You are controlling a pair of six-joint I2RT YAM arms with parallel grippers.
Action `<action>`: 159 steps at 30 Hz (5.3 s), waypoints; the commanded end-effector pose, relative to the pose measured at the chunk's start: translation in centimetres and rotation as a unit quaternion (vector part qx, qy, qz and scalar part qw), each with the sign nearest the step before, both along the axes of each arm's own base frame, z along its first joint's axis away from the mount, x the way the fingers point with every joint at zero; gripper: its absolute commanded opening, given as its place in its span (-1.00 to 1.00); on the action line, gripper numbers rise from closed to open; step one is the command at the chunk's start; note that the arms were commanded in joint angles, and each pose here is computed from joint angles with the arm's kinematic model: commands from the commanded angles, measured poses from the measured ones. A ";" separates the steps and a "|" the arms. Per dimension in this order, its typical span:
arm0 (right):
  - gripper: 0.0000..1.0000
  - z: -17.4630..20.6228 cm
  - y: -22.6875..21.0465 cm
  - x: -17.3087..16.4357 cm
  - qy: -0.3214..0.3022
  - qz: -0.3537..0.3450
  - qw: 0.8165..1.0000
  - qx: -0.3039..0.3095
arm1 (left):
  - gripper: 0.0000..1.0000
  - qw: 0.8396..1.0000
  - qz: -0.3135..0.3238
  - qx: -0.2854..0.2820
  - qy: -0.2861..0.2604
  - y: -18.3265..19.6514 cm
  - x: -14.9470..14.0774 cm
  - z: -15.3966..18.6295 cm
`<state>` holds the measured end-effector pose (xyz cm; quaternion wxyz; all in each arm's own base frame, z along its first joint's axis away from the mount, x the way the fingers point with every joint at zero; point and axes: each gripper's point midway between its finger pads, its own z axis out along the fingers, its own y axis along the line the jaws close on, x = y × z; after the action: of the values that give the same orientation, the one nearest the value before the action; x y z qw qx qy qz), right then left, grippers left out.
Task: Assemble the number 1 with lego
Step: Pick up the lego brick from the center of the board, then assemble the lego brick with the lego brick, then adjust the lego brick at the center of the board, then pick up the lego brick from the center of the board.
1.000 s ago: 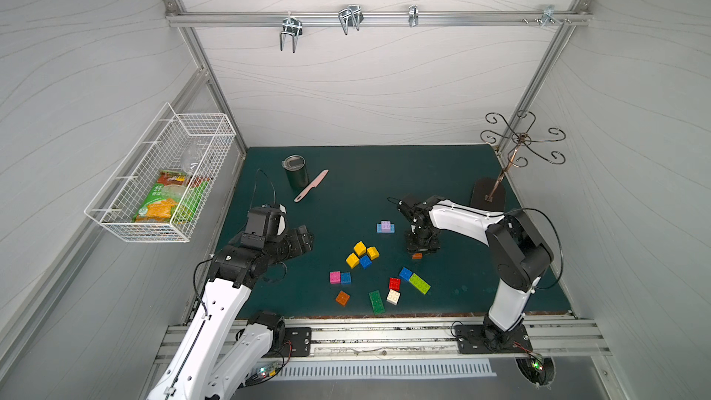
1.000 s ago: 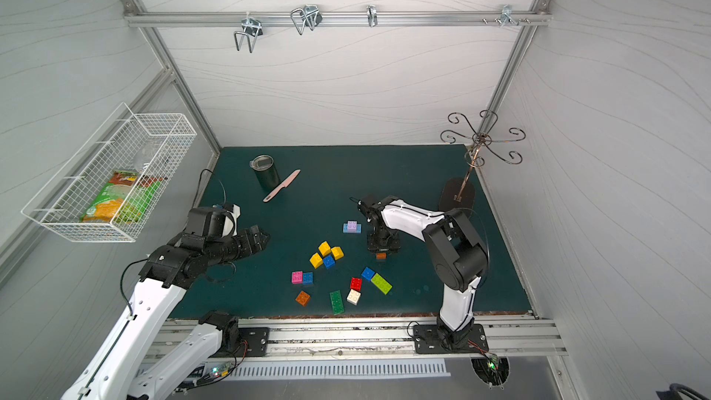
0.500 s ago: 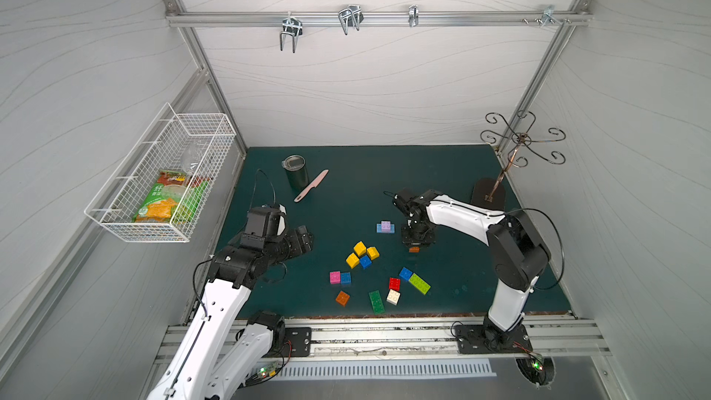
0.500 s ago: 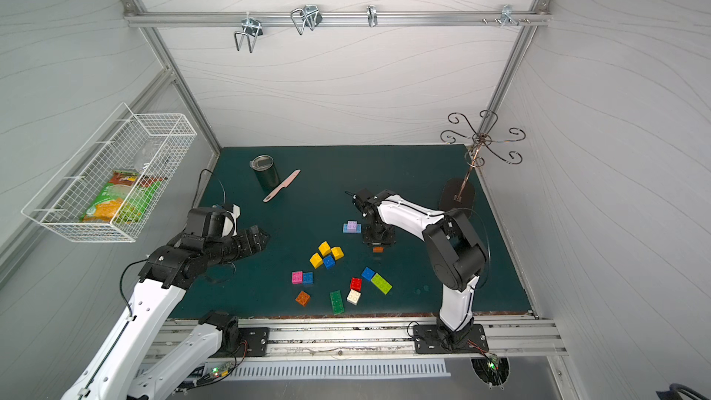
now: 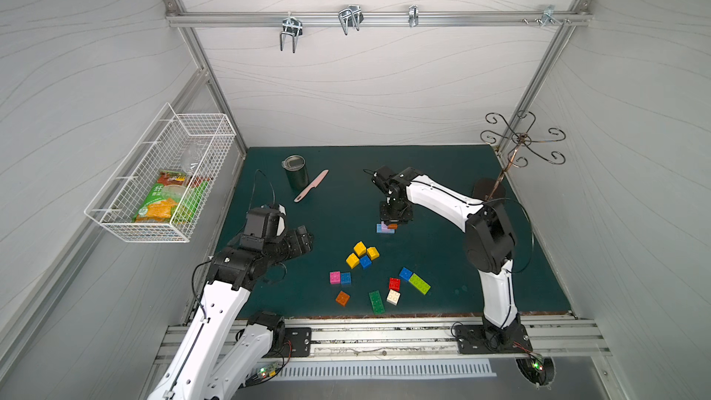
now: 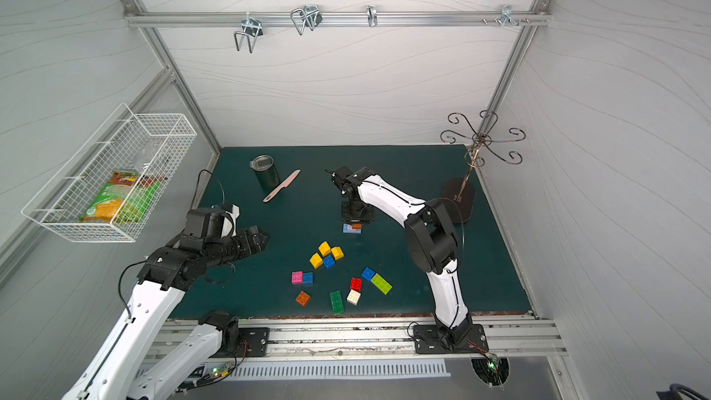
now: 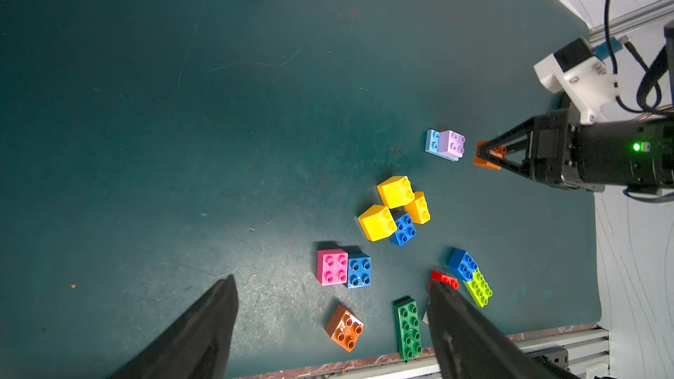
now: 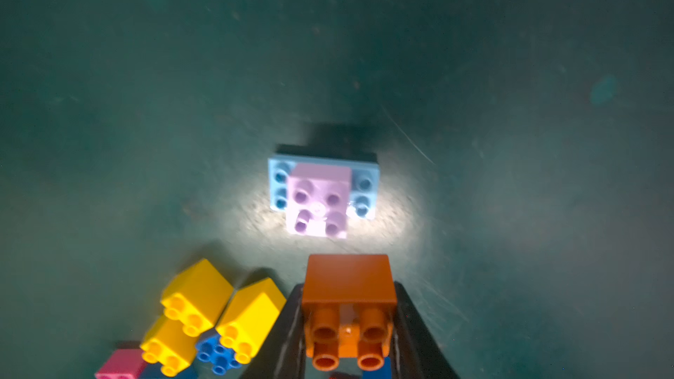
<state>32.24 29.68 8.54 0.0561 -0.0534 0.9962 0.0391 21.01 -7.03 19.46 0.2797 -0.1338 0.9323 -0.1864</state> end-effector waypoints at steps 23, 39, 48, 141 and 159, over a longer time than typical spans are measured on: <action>-0.79 -4.6 0.5 0.1 0.058 -0.013 0.997 -0.043 | 0.73 1.000 -0.012 -0.013 -0.016 -0.7 0.6 0.8; -0.76 -7.7 0.0 0.6 0.086 0.013 0.994 -0.067 | 0.73 1.000 -0.013 -0.013 -0.017 -0.7 0.6 0.8; -0.77 -11.3 -0.4 -0.2 0.116 0.021 0.989 -0.087 | 0.73 1.000 -0.013 -0.013 -0.016 -0.7 0.6 0.7; -0.52 -5.0 -9.7 -16.4 0.035 -0.118 0.991 0.045 | 0.74 0.999 -0.011 0.028 -0.019 -0.5 -0.3 0.8; 0.61 -4.4 -5.2 -16.8 0.020 -0.134 0.989 0.050 | 0.74 0.999 -0.018 0.022 -0.027 -0.8 -0.5 1.1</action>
<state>15.49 24.77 4.91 0.0454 0.0618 0.9926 0.0944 20.36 -7.66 19.52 0.2888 -0.1096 0.9363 -0.1670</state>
